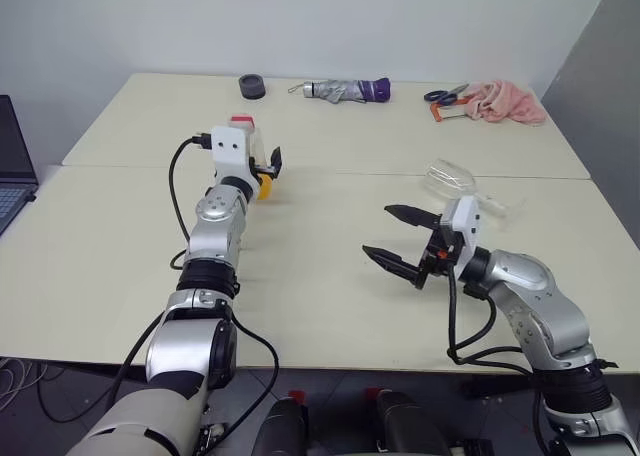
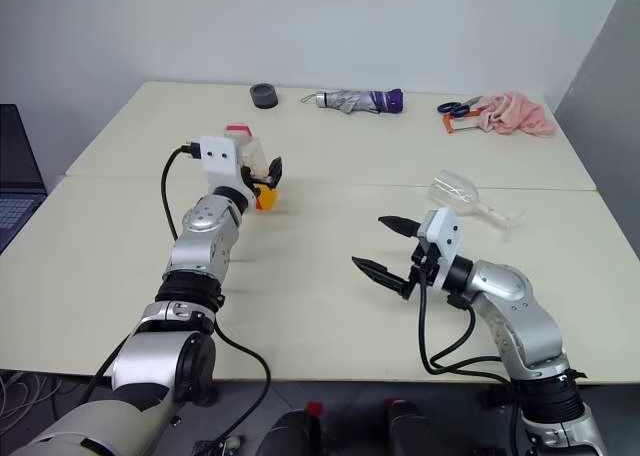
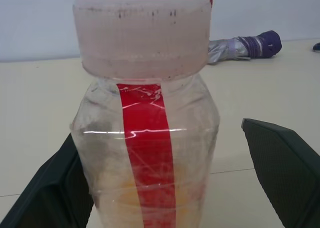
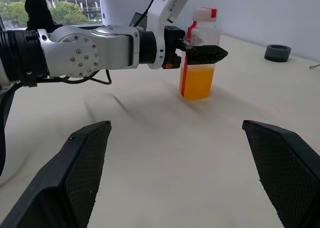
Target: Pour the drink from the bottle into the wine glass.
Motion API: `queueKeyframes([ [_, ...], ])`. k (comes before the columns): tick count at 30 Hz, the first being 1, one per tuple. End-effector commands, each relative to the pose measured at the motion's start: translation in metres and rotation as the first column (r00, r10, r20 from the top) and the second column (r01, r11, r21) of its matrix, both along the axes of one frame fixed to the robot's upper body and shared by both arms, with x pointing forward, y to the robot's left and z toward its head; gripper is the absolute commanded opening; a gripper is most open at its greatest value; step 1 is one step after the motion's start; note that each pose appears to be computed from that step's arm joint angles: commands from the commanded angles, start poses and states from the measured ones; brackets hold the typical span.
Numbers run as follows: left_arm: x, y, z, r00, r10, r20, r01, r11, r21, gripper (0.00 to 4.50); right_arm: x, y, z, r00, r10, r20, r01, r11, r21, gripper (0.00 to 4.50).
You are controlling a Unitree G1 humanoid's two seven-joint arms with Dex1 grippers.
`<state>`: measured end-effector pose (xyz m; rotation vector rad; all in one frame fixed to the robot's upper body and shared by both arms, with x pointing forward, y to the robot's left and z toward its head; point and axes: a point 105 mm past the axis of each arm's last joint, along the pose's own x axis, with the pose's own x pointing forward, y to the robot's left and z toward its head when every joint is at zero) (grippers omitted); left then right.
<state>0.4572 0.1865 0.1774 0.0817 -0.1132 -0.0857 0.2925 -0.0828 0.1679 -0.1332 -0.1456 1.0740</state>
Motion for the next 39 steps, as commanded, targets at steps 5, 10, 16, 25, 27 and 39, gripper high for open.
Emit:
queueKeyframes([
  [5, 0.003, 0.0, 0.029, 0.998, 0.022, 0.059, -0.026, 0.997, 0.071, 4.49, -0.002, 0.003, 0.01, 0.999, 0.026, 0.034, -0.027, 1.0, 0.01, 4.5],
  [10, 0.004, 0.002, 0.032, 0.998, 0.042, 0.048, -0.046, 0.994, 0.1, 4.49, -0.002, 0.002, 0.009, 0.999, 0.028, 0.028, -0.028, 1.0, 0.01, 4.5],
  [16, 0.005, 0.003, 0.031, 0.999, 0.044, 0.032, -0.047, 0.994, 0.094, 4.49, -0.001, 0.002, 0.008, 0.999, 0.028, 0.025, -0.028, 1.0, 0.008, 4.5],
  [25, 0.006, 0.006, 0.028, 0.998, 0.055, 0.013, -0.056, 0.996, 0.068, 4.1, 0.0, 0.003, 0.007, 0.999, 0.025, 0.029, -0.025, 1.0, 0.006, 4.5],
  [27, 0.006, 0.005, 0.03, 0.999, 0.05, 0.018, -0.051, 0.997, 0.059, 3.69, 0.0, 0.003, 0.007, 0.999, 0.023, 0.031, -0.023, 1.0, 0.006, 4.5],
  [39, -0.003, -0.005, 0.045, 0.991, -0.035, 0.128, 0.032, 0.999, 0.028, 1.9, -0.001, 0.003, 0.008, 0.998, 0.02, 0.057, -0.019, 1.0, -0.009, 4.5],
])
